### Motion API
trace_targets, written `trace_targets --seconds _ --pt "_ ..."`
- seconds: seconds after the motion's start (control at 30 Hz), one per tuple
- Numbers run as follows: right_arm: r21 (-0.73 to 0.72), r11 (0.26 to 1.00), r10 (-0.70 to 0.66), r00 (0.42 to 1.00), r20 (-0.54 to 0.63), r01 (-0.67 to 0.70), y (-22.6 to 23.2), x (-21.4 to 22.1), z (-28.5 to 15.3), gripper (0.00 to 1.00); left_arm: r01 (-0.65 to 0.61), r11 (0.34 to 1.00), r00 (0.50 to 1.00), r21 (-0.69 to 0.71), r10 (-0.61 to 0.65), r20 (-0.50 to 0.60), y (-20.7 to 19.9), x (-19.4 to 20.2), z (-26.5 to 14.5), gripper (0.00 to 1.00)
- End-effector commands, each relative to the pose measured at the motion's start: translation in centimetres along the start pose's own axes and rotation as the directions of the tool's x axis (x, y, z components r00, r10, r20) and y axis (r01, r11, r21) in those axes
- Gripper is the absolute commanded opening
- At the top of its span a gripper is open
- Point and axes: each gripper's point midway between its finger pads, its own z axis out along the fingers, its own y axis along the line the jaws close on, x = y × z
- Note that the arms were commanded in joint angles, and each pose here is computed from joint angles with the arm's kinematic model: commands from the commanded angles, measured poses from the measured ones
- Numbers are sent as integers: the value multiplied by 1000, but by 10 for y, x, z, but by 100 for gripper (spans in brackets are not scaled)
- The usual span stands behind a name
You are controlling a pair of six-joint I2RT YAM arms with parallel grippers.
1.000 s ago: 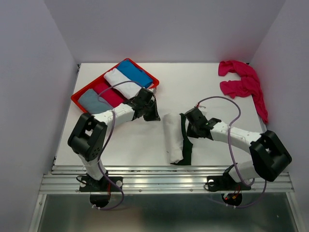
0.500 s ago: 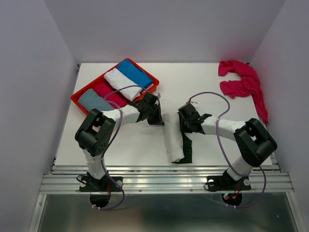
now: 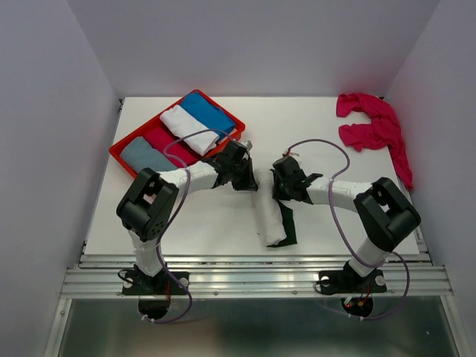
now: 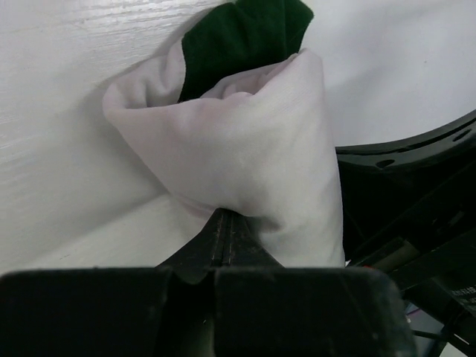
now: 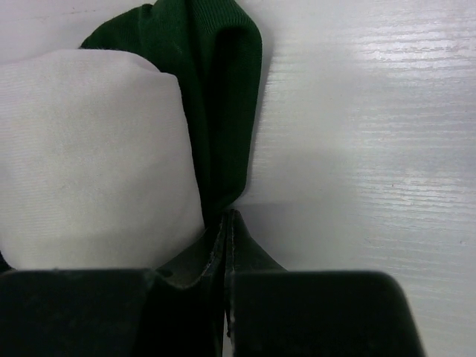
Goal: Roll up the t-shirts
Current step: Roll the T-shirt to the center of the board.
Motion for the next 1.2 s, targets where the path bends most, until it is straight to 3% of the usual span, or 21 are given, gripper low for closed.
trace_targets --seconds 0.0,0.23,0.37,0.4,0.53,0.57,0.73,0.87,0.97,1.03,1.07,1.13,1.17 --pt "-20 1000 -5 1000 -28 5 4 8 7 1 -44 990 998 133 36 58 -50 -19 -7 0" --pt "-13 999 -41 998 -38 40 1 9 5 2 -59 985 997 161 52 52 -66 -18 1 0" --pt "37 997 -73 997 -21 73 -9 2 -8 31 -38 992 999 117 37 15 -56 -12 19 0" --pt "41 996 -77 997 -12 77 -10 -2 -16 43 -39 993 999 115 37 15 -56 -12 20 0" --pt "89 991 -106 994 19 104 -18 -15 -41 66 -33 996 999 85 33 -5 -49 -6 22 0" --pt "96 990 -108 994 31 104 -20 -19 -48 67 -31 996 999 80 32 -7 -48 -6 22 0" --pt "103 991 -95 991 99 85 -28 -30 -88 65 -36 997 999 68 36 -6 -45 -5 22 0" --pt "-60 997 -41 990 135 49 -3 -37 -122 51 -36 997 999 69 37 -15 -48 -2 25 0" --pt "-185 983 23 992 125 1 16 -34 -135 50 -39 996 999 76 40 -12 -52 -1 23 0" --pt "-218 976 45 994 99 -22 20 -27 -133 59 -40 996 999 81 41 -12 -55 0 22 0" --pt "-232 972 59 994 97 -35 22 -25 -131 75 -41 996 999 83 42 -8 -57 0 21 0" --pt "-214 974 91 993 79 -73 14 -14 -119 92 -42 995 999 86 43 -8 -59 0 19 0" --pt "-189 977 117 990 80 -100 9 -11 -114 96 -46 995 999 90 46 -4 -61 0 17 0"
